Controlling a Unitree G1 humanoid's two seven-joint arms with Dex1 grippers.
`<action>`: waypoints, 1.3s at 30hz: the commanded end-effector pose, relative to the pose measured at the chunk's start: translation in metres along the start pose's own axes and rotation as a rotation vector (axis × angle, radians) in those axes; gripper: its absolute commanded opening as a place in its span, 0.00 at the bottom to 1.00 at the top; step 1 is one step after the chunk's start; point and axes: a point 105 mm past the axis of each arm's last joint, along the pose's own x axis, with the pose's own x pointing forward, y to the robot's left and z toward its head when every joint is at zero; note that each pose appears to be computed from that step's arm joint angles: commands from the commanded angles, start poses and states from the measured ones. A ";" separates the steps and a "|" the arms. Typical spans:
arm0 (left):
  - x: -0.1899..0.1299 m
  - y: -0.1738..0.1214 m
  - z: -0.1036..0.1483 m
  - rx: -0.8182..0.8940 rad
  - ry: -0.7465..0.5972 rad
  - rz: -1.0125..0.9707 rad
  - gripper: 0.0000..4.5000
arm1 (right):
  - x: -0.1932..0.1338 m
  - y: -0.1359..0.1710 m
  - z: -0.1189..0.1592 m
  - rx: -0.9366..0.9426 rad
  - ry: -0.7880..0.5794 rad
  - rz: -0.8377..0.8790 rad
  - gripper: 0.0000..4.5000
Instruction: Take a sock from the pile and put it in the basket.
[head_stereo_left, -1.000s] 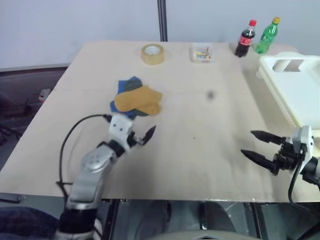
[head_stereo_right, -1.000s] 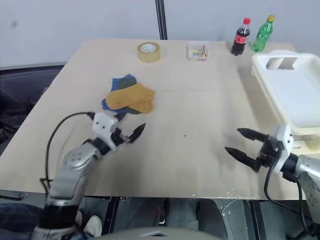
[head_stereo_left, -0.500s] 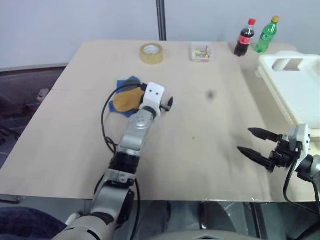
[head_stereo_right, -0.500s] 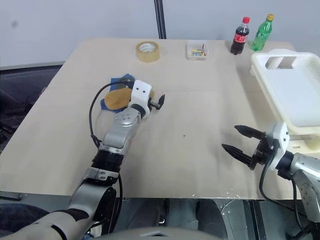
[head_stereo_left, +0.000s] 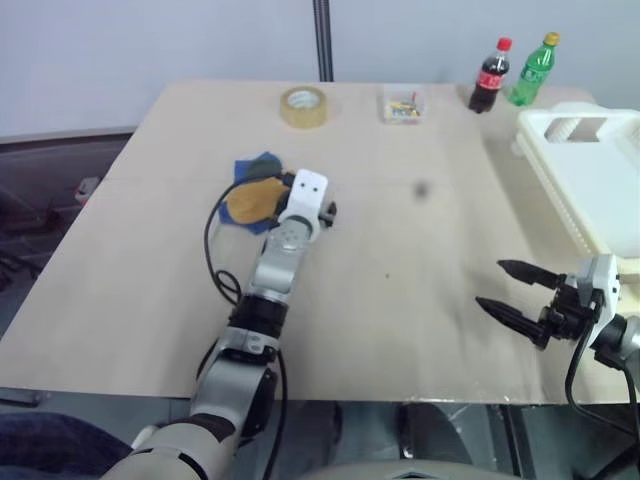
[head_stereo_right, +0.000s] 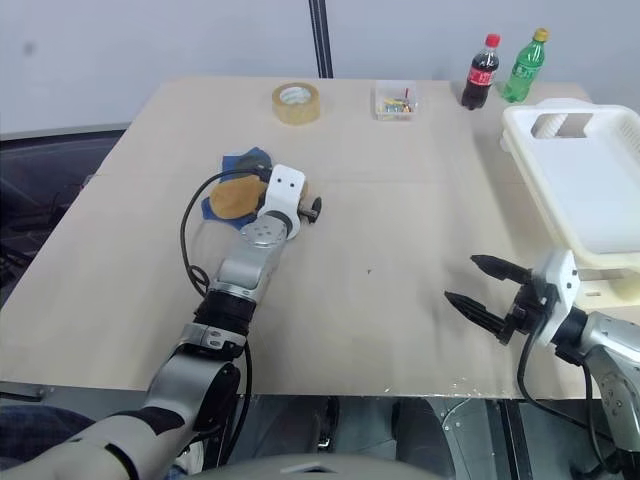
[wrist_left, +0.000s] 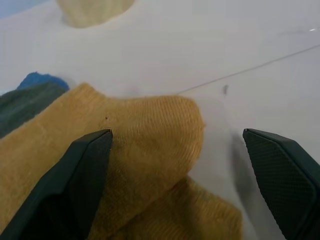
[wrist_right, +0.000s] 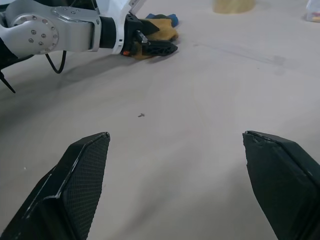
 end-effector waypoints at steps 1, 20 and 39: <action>-0.002 0.007 0.018 0.010 -0.053 0.036 0.83 | -0.003 -0.001 0.006 -0.029 -0.023 -0.014 1.00; -0.002 0.020 0.030 0.001 -0.109 0.065 0.01 | 0.000 0.000 -0.003 -0.019 -0.015 -0.012 1.00; -0.037 -0.016 0.030 -0.073 -0.124 -0.122 0.01 | -0.003 -0.003 -0.001 -0.037 -0.012 -0.026 1.00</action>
